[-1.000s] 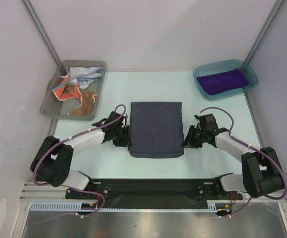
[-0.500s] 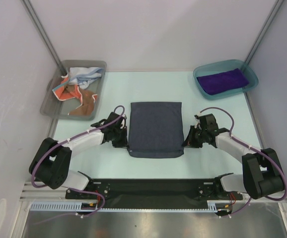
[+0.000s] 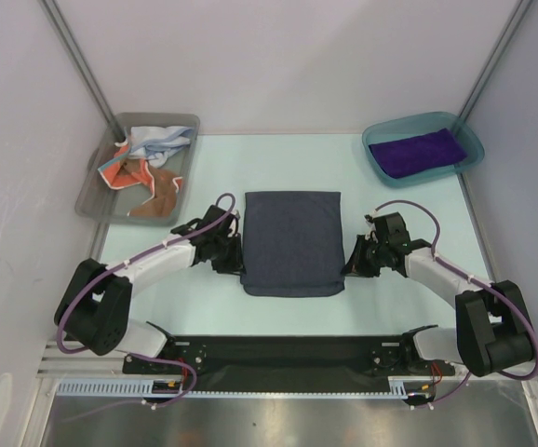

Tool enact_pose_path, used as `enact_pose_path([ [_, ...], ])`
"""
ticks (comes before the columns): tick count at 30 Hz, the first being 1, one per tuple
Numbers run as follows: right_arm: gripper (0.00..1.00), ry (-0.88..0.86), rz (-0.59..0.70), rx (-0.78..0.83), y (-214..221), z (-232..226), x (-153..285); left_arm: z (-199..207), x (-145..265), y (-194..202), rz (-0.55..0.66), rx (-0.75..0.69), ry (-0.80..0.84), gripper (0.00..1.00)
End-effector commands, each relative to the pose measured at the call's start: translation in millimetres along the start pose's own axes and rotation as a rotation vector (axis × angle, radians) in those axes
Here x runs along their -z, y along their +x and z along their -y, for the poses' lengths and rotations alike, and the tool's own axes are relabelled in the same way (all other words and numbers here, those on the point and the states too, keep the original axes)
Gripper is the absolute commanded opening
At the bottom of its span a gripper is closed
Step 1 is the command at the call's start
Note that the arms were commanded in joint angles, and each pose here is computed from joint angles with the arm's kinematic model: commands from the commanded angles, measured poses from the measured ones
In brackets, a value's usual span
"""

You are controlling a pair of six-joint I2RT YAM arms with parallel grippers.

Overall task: Fold and stack the towels
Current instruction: Fold the towel

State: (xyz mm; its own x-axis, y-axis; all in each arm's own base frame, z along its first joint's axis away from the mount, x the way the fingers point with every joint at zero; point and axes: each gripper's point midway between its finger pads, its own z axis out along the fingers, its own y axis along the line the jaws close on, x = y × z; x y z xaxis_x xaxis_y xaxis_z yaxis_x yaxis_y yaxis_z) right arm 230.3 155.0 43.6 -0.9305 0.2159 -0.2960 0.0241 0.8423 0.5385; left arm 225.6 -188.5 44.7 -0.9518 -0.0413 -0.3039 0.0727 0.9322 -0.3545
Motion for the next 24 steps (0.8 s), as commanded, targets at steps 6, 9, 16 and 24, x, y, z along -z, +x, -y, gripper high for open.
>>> enact_pose_path([
  [6, 0.00, -0.033, 0.026, 0.014, -5.4, -9.0, 3.9, 11.2, 0.1, 6.3, 0.000, -0.011, 0.027, 0.31],
  [9, 0.00, -0.036, 0.026, 0.018, -4.7, -9.6, 4.5, 9.9, -0.4, 8.7, -0.001, -0.017, 0.010, 0.31],
  [16, 0.00, -0.036, 0.031, 0.018, -4.9, -9.2, 5.1, 3.1, 2.6, 6.5, 0.023, -0.038, -0.045, 0.33],
  [24, 0.00, -0.038, 0.030, 0.020, -4.2, -8.9, 5.0, 7.7, 0.7, 8.8, 0.015, -0.027, -0.024, 0.18],
])
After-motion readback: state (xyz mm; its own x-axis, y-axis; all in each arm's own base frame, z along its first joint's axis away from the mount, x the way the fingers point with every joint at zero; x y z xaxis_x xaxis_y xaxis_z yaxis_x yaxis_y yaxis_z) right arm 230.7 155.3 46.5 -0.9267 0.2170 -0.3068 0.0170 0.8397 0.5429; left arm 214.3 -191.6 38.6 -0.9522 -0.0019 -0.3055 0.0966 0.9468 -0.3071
